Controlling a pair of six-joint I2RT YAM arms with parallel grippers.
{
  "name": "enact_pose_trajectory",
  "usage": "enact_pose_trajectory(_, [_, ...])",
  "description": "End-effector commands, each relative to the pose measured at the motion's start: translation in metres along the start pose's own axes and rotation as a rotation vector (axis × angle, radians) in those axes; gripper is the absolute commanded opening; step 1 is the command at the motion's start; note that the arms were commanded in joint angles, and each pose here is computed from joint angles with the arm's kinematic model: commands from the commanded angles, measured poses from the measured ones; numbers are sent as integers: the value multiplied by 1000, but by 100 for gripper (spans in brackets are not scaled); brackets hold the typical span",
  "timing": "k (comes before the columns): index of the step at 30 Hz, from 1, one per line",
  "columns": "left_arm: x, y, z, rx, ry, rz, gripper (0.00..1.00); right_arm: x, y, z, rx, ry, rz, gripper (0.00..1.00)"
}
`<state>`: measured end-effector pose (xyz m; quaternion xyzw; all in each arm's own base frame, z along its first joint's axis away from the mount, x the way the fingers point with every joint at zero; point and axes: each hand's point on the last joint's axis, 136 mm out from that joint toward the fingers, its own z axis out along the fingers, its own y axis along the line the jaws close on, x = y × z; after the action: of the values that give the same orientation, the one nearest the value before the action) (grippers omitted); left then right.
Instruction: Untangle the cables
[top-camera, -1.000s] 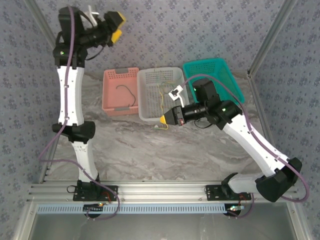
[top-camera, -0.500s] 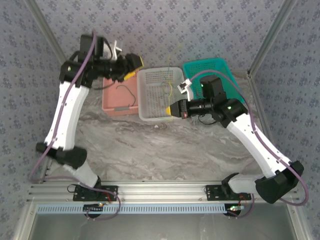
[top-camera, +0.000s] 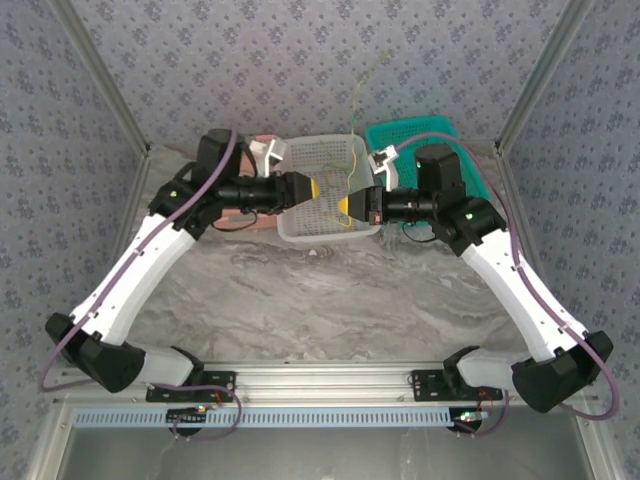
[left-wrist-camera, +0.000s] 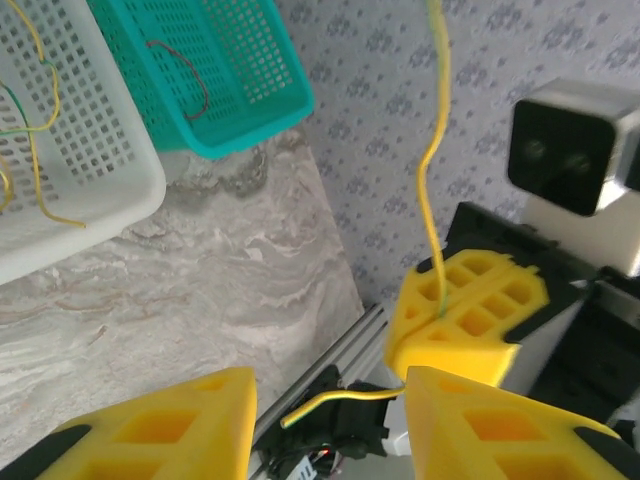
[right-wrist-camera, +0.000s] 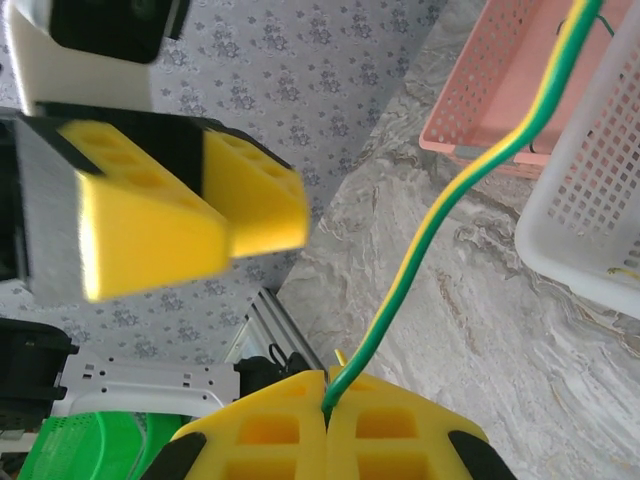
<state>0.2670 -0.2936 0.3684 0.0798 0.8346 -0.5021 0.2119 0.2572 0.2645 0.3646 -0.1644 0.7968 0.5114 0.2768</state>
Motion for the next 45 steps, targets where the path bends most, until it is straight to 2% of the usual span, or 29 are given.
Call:
enact_pose_trajectory(1, [0,-3,14,6,-3,53,44,-7,10,-8,-13,-40,-16,0])
enact_pose_trajectory(4, [7,2,26,-27,0,14,53,-10,9,-11,0,-62,-15,0])
enact_pose_trajectory(8, [11,27,36,-87,-32,-143,53,-16,10,-13,8,-101,-16,0])
enact_pose_trajectory(18, [1,45,41,3,-266,-546,52,-26,4,-11,33,-173,-4,0])
enact_pose_trajectory(20, [0,49,38,2,-302,-609,52,-25,4,-9,34,-169,-7,0])
enact_pose_trajectory(26, [8,78,-3,-87,-498,-844,67,-16,4,-5,71,-146,-47,0])
enact_pose_trajectory(30, [12,81,-10,-69,-526,-988,68,-9,8,4,72,-135,-68,0])
enact_pose_trajectory(35, [21,71,12,-16,-478,-1113,57,-9,18,20,64,-155,-110,0])
enact_pose_trajectory(39, [34,70,25,-31,-432,-1173,48,-16,23,25,62,-214,-140,0])
enact_pose_trajectory(43, [40,78,29,-35,-442,-1221,34,-21,29,29,46,-249,-162,0])
enact_pose_trajectory(45, [39,81,29,-24,-461,-1244,22,-22,30,31,41,-262,-168,0])
